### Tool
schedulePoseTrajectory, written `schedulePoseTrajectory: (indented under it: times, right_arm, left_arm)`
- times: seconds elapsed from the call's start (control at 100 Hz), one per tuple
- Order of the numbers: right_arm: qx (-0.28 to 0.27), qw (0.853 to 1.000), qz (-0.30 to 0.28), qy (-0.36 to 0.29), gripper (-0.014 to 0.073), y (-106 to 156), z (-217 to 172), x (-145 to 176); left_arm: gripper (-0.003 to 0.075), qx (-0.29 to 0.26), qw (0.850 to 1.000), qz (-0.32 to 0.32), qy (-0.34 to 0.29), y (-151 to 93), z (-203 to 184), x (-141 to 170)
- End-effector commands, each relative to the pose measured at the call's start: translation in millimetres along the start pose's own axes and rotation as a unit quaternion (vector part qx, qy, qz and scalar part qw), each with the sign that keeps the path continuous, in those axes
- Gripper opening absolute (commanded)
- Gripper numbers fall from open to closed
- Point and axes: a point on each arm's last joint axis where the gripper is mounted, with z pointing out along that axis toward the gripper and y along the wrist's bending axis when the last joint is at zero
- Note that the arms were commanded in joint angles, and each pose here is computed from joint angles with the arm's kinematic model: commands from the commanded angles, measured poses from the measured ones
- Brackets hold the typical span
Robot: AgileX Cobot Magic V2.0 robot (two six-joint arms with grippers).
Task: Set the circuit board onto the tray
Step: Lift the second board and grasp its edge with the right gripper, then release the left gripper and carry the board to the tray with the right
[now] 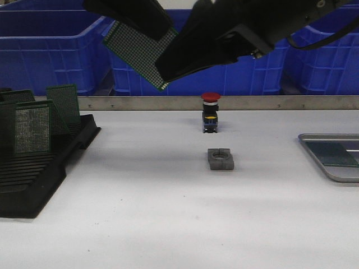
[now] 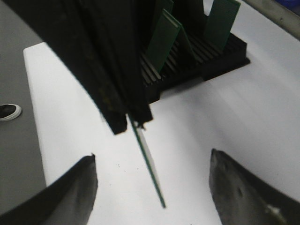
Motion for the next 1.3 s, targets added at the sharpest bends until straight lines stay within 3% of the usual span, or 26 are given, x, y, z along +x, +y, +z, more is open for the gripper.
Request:
schedulePoseTrajectory:
  times: [0.0,0.06,0.13,0.25,0.36,0.62,0.71,0.87,0.98,1.12,1.29]
  right_arm:
    - [-0.002,0.999,0.006,-0.034,0.0523,2.7,-2.9,-14.9]
    - [-0.003,0.999,0.019,-0.035,0.0484,1.3,0.2,-13.7]
    - [-0.004,0.998,0.042,-0.047,0.0374,0.4,1.7,-15.0]
    - [-0.013,0.994,0.084,-0.075,0.0082,0.9,1.7,-19.9]
    - [-0.018,0.990,0.106,-0.091,-0.0129,1.1,1.2,-22.8]
    - [-0.018,0.990,0.106,-0.091,-0.0121,1.1,1.2,-22.8]
    - [-0.015,0.990,0.106,-0.090,-0.0121,0.8,1.3,-22.3]
    - [0.011,0.992,0.100,-0.074,-0.0121,-5.2,2.9,-17.1]
    - [0.035,0.993,0.099,-0.060,-0.0121,-8.6,4.0,-9.9]
    - [0.105,0.985,0.134,-0.018,-0.0121,-16.8,5.9,18.5]
    - [0.206,0.954,0.218,0.017,-0.0121,-35.6,-3.8,56.5]
  left_arm:
    - [-0.0020,-0.002,0.999,0.019,-0.045,-10.1,-17.3,-26.3]
    - [-0.0020,-0.002,0.999,0.019,-0.045,-10.1,-17.3,-26.3]
    - [-0.0020,-0.002,0.999,0.019,-0.045,-10.1,-17.3,-26.3]
    - [-0.0020,-0.002,0.999,0.019,-0.045,-10.1,-17.3,-26.3]
    - [-0.0020,-0.004,0.999,0.019,-0.045,-9.7,-17.3,-26.3]
    - [0.0001,-0.022,0.999,0.019,-0.045,-6.4,-17.7,-26.7]
    - [0.0108,-0.022,0.999,0.019,-0.045,-6.4,-17.7,-26.7]
    - [0.0427,-0.035,0.998,0.020,-0.041,-4.0,-17.8,-26.1]
    - [0.0555,-0.071,0.997,0.018,-0.037,3.0,-19.9,-24.3]
    - [0.0566,-0.109,0.993,0.032,-0.021,11.9,-31.1,-24.7]
    - [0.0566,-0.124,0.992,0.032,-0.025,16.1,-41.0,-26.1]
